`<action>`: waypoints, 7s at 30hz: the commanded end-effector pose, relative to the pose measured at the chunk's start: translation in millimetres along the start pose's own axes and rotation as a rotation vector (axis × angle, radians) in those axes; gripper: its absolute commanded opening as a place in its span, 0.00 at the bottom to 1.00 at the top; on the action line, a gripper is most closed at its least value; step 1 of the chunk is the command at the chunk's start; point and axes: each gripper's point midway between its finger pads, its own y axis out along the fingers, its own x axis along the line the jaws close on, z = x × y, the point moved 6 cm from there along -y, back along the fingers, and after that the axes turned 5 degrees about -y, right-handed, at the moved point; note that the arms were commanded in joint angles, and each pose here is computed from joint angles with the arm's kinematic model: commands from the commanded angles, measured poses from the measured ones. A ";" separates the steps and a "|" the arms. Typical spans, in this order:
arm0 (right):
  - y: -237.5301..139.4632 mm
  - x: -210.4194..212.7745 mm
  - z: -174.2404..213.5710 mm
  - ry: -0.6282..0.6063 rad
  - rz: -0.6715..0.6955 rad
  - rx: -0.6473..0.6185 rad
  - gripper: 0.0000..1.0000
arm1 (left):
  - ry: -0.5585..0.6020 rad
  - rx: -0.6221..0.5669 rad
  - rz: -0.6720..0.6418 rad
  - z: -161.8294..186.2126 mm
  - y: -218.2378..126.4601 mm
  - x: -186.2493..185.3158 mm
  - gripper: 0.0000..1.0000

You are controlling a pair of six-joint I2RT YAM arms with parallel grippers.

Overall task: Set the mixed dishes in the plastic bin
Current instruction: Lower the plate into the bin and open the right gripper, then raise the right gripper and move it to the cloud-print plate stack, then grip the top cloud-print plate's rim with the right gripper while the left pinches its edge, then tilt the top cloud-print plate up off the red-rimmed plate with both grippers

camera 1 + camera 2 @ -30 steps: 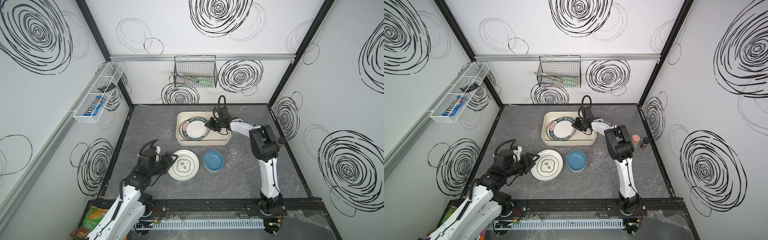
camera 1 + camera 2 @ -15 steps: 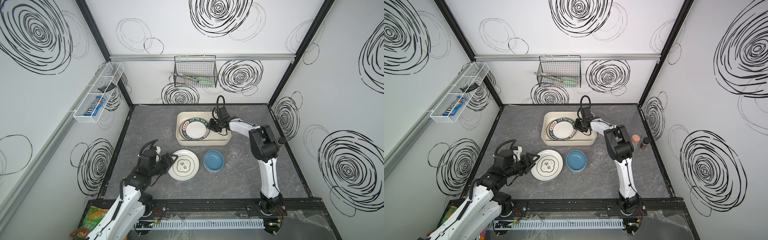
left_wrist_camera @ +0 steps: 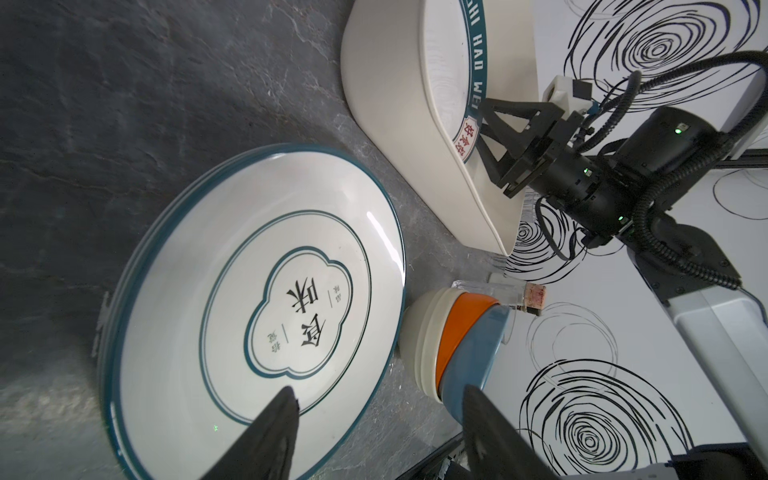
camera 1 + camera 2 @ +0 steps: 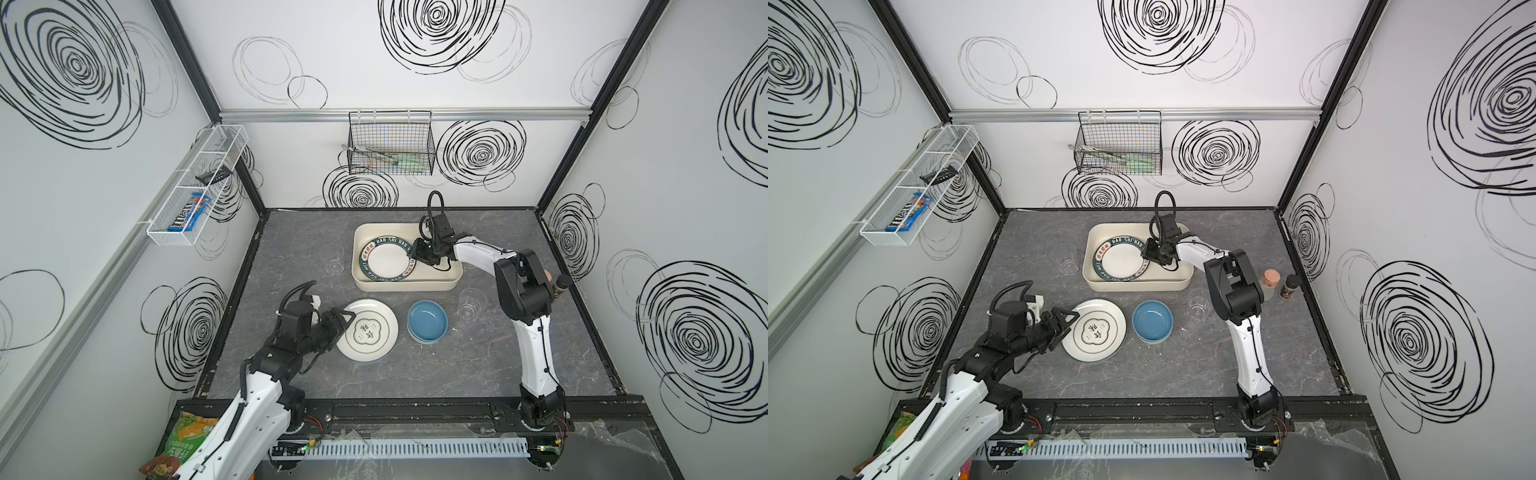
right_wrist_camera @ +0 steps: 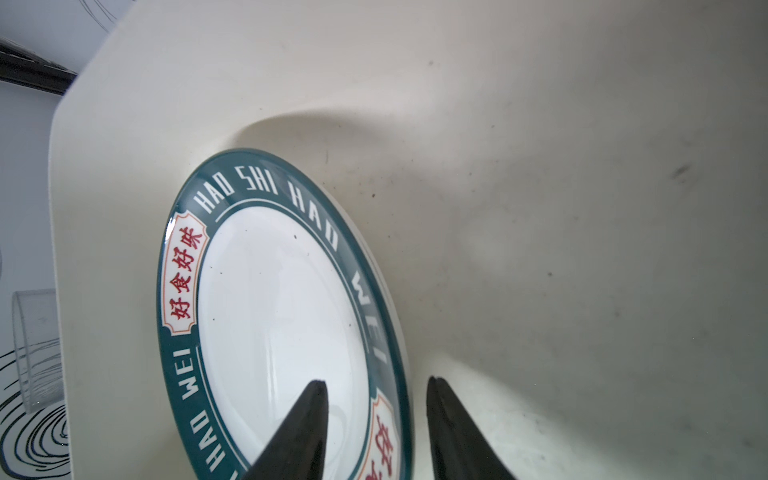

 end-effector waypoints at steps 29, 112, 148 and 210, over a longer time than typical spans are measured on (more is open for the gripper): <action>-149.3 71.3 55.8 -0.284 -0.168 -0.012 0.44 | -0.007 -0.092 -0.297 -5.3 -17.8 32.6 0.65; -28.8 132.7 181.7 -0.668 0.103 0.400 0.53 | -0.075 -0.001 -0.279 8.2 9.9 69.8 0.45; -20.6 131.3 198.2 -0.667 0.048 0.468 0.35 | -0.087 -0.002 -0.273 9.5 9.5 72.0 0.42; -9.2 122.0 207.7 -0.648 0.031 0.507 0.13 | -0.107 -0.012 -0.327 23.8 -20.4 71.4 0.27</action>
